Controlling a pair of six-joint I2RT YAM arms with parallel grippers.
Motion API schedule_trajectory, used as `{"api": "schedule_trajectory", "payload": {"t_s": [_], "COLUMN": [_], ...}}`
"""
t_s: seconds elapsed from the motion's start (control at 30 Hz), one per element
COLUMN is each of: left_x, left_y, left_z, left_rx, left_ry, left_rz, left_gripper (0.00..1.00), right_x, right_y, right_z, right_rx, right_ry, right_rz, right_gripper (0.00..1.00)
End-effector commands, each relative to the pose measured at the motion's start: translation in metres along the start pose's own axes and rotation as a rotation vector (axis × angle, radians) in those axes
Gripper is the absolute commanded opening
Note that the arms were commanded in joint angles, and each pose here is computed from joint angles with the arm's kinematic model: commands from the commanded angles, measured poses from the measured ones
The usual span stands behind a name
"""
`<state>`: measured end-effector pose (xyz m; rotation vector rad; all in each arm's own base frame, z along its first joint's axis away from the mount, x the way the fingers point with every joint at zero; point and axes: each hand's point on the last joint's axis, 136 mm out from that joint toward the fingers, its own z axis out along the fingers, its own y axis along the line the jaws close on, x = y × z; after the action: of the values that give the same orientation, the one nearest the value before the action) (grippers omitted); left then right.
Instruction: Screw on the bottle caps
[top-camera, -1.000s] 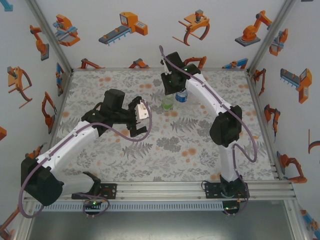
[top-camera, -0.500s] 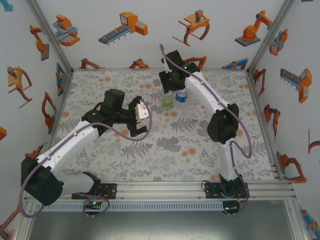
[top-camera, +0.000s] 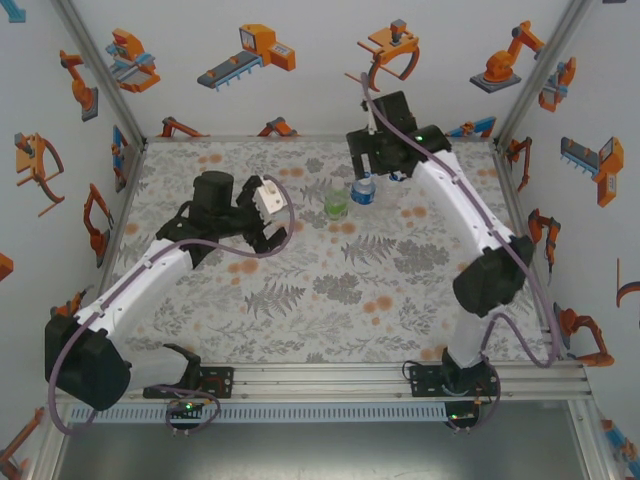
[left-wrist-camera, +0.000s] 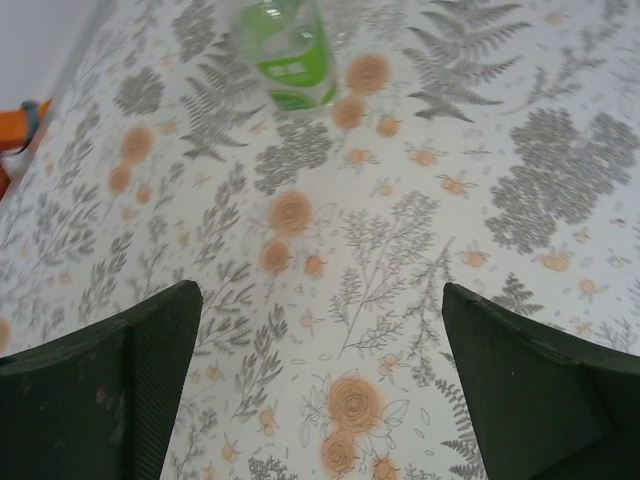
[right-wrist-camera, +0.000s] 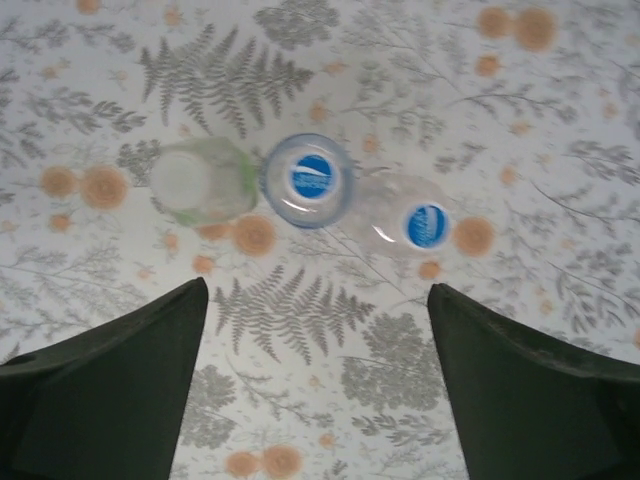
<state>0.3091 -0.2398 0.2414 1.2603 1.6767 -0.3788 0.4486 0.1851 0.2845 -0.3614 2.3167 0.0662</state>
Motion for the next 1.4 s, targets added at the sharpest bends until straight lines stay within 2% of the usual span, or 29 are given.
{"api": "schedule_trajectory", "payload": {"t_s": [0.0, 0.07, 0.23, 0.37, 0.47, 0.57, 0.73, 0.87, 0.97, 1.07, 1.17, 1.27, 1.37], "left_x": [-0.008, 0.002, 0.051, 0.111, 0.154, 0.184, 0.212, 0.204, 0.223, 0.232, 0.235, 0.245, 0.251], "left_y": [0.035, 0.048, 0.076, 0.088, 0.09, 0.083, 0.083, 0.095, 0.108, 0.111, 0.108, 0.117, 0.123], "left_z": [-0.012, -0.016, -0.034, -0.05, -0.058, -0.058, -0.052, -0.042, -0.043, -0.05, -0.041, -0.038, -0.044], "left_rx": [-0.157, -0.232, -0.462, -0.628, -0.712, -0.757, -0.791, -0.762, -0.797, -0.785, -0.753, -0.733, -0.788], "left_ry": [-0.022, -0.002, 0.051, 0.123, 0.153, 0.135, 0.064, -0.01, 0.01, -0.053, -0.111, -0.026, -0.013], "left_rz": [-0.14, -0.198, -0.341, -0.432, -0.514, -0.534, -0.548, -0.512, -0.588, -0.647, -0.623, -0.697, -0.724], "left_gripper": [0.97, 0.97, 0.97, 0.97, 0.97, 0.97, 0.97, 0.97, 0.97, 0.97, 0.97, 0.97, 0.97], "right_x": [0.019, 0.041, 0.096, 0.143, 0.175, 0.197, 0.212, 0.203, 0.207, 0.216, 0.224, 0.224, 0.224], "right_y": [-0.043, -0.062, -0.101, -0.119, -0.124, -0.13, -0.142, -0.147, -0.159, -0.172, -0.17, -0.167, -0.169], "right_z": [-0.002, -0.002, 0.003, 0.026, 0.044, 0.055, 0.064, 0.065, 0.067, 0.064, 0.066, 0.065, 0.065], "right_rx": [0.123, 0.166, 0.249, 0.289, 0.312, 0.342, 0.363, 0.335, 0.334, 0.315, 0.277, 0.26, 0.27], "right_ry": [-0.025, -0.017, -0.008, -0.012, -0.031, -0.081, -0.191, -0.272, -0.292, -0.345, -0.409, -0.404, -0.4], "right_rz": [0.025, 0.041, 0.107, 0.103, 0.062, 0.025, 0.048, 0.081, 0.154, 0.233, 0.249, 0.237, 0.241], "right_gripper": [0.91, 0.99, 0.99, 0.99, 0.99, 0.99, 0.99, 0.99, 0.99, 0.99, 0.99, 0.99, 0.98]}}
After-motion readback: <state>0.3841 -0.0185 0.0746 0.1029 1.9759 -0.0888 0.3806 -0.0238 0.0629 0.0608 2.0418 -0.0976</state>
